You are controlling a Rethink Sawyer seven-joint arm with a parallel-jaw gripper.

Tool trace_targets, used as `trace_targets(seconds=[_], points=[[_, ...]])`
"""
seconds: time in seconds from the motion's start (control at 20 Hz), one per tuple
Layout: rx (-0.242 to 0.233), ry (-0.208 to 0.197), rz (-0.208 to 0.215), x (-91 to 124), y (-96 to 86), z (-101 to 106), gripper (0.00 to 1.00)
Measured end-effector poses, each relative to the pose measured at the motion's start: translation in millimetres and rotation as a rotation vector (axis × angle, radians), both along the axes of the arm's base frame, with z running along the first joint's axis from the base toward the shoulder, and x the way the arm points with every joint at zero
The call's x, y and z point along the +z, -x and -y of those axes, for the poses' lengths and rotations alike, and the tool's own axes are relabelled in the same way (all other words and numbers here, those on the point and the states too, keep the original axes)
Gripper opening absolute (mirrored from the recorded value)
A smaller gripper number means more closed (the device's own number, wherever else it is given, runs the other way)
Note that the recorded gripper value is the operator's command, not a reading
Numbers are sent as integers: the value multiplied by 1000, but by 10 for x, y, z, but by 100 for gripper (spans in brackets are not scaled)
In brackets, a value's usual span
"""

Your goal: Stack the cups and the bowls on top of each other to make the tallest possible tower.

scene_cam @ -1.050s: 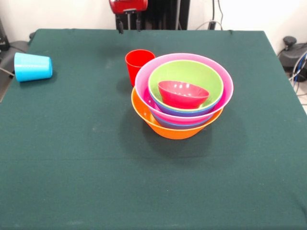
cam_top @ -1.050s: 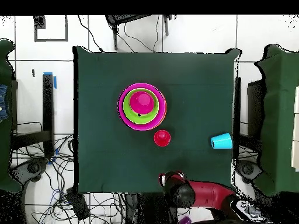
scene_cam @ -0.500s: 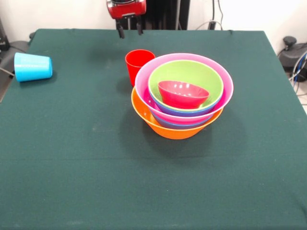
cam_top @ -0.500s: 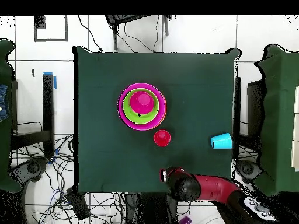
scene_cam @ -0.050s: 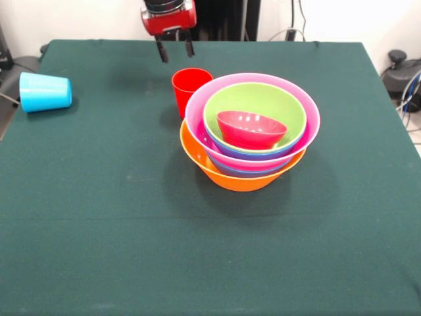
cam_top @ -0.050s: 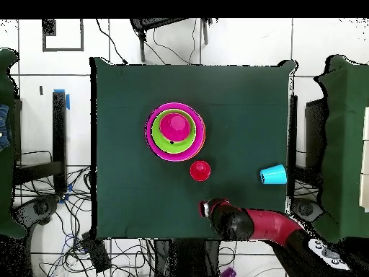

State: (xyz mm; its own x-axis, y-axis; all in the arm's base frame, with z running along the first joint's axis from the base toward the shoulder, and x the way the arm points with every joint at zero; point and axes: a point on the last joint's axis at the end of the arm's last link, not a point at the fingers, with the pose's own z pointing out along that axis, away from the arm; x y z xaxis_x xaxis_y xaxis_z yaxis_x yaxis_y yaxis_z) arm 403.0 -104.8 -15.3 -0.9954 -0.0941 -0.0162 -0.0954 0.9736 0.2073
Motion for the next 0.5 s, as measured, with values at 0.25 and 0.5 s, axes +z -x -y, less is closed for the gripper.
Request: trace_targets(seconds=[0.25,0.5], points=[[27,-17,21,-156,26,69,100],[59,-28,28,-312,139,120,100]])
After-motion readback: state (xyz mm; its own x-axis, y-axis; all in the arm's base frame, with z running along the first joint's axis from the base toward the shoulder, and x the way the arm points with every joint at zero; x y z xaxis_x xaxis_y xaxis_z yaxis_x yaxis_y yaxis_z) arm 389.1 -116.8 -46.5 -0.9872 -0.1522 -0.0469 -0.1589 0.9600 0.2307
